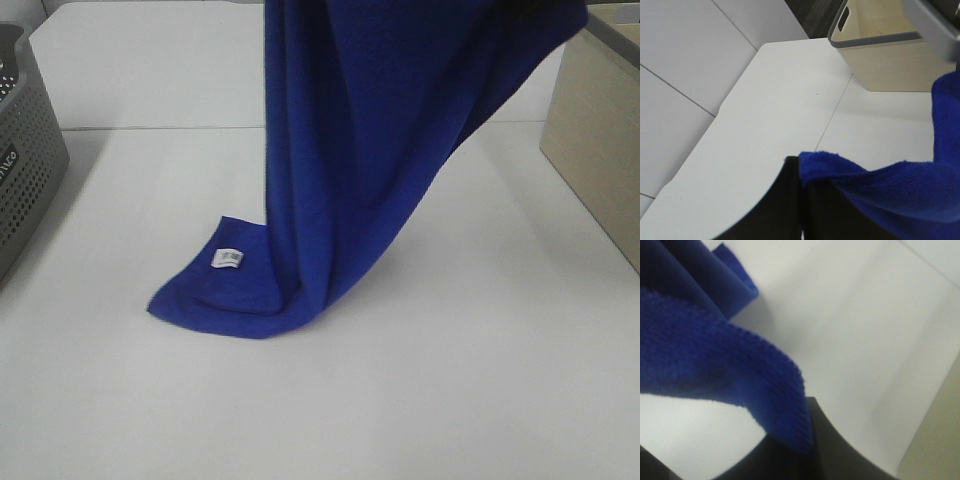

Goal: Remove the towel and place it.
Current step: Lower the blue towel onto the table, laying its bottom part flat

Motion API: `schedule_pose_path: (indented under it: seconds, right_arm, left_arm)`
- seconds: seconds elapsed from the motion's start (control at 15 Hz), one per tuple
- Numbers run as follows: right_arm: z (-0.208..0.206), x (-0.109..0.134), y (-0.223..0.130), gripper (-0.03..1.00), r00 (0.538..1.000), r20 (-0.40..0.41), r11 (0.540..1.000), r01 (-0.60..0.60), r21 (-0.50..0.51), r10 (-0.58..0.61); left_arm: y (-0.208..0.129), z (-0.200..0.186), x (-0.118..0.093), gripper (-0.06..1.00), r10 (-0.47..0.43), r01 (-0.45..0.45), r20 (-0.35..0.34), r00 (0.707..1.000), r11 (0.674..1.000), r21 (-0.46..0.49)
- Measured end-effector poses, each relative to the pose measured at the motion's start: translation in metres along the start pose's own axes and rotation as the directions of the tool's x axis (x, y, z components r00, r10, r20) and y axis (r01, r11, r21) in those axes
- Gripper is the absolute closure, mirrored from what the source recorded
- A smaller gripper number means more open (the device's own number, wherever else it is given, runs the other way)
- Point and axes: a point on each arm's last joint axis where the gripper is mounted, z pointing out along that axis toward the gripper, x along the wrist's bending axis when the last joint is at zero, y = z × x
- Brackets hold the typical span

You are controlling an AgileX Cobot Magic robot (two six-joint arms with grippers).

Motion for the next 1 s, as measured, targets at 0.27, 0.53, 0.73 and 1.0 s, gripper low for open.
schedule_pose_path:
  seconds: [0.27,0.53,0.73,1.0]
  right_arm:
    - [-0.029,-0.007,0.012,0.95,0.998,0.063,0.995,0.004,-0.096,0.002]
    - [-0.030,0.000,0.013,0.95,1.000,-0.017,0.994,-0.015,-0.106,0.013]
    - [-0.031,0.010,0.001,0.95,0.990,-0.107,0.990,-0.106,-0.091,0.096]
    - [-0.034,0.016,-0.013,0.95,0.975,-0.153,0.983,-0.171,-0.069,0.159]
  left_arm:
    - [-0.012,-0.008,0.011,0.94,0.060,-0.044,-0.100,0.993,0.987,0.155]
    - [-0.021,-0.016,0.008,0.94,0.010,0.009,-0.070,0.998,0.965,0.261]
    - [-0.024,-0.051,0.006,0.94,-0.182,0.203,-0.095,0.979,0.920,0.336]
    - [-0.028,-0.059,-0.001,0.94,-0.404,0.419,-0.124,0.906,0.823,0.384]
